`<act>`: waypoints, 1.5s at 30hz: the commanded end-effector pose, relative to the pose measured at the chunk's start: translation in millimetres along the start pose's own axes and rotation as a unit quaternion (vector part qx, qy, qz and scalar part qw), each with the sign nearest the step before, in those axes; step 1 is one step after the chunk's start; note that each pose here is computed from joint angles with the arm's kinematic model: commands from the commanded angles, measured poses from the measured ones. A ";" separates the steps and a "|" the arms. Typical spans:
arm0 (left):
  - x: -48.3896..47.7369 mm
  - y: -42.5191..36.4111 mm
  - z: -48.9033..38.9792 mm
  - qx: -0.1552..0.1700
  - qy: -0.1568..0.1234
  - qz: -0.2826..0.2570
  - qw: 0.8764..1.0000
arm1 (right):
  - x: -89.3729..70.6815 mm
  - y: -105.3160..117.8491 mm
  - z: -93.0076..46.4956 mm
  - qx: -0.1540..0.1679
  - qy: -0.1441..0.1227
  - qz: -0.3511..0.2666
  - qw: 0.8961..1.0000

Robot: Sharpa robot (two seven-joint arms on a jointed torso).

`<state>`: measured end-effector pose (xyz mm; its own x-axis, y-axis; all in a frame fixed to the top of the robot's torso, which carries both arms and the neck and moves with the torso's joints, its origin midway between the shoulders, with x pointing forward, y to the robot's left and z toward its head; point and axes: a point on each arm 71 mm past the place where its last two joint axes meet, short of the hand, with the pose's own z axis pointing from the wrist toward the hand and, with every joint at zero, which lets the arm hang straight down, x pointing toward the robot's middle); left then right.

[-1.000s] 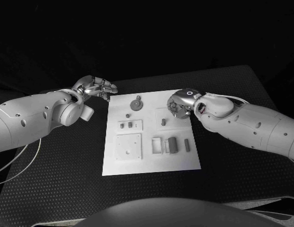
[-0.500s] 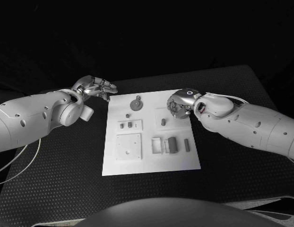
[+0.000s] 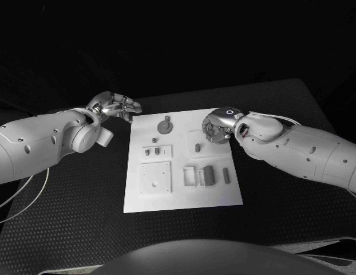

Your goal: Assemble the parts on the task board

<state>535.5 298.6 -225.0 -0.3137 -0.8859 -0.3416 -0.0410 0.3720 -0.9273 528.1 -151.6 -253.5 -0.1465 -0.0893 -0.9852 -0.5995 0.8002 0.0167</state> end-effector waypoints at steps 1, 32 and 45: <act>0.9 -1.4 0.2 0.003 0.005 -0.005 1.000 | 7.7 2.2 -0.4 -0.002 0.019 0.001 1.000; 0.5 -1.4 0.1 0.003 0.003 -0.004 1.000 | 4.3 8.6 2.6 -0.007 0.000 -0.032 0.999; 0.5 -1.3 0.4 0.003 0.004 -0.004 1.000 | 0.4 10.4 0.2 -0.013 -0.024 -0.029 0.999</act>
<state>535.6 299.3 -225.0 -0.3123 -0.8863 -0.3421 -0.0421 0.3727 -0.9270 524.1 -147.2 -254.7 -0.0942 -0.1135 -0.9891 -0.6114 0.7906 -0.0325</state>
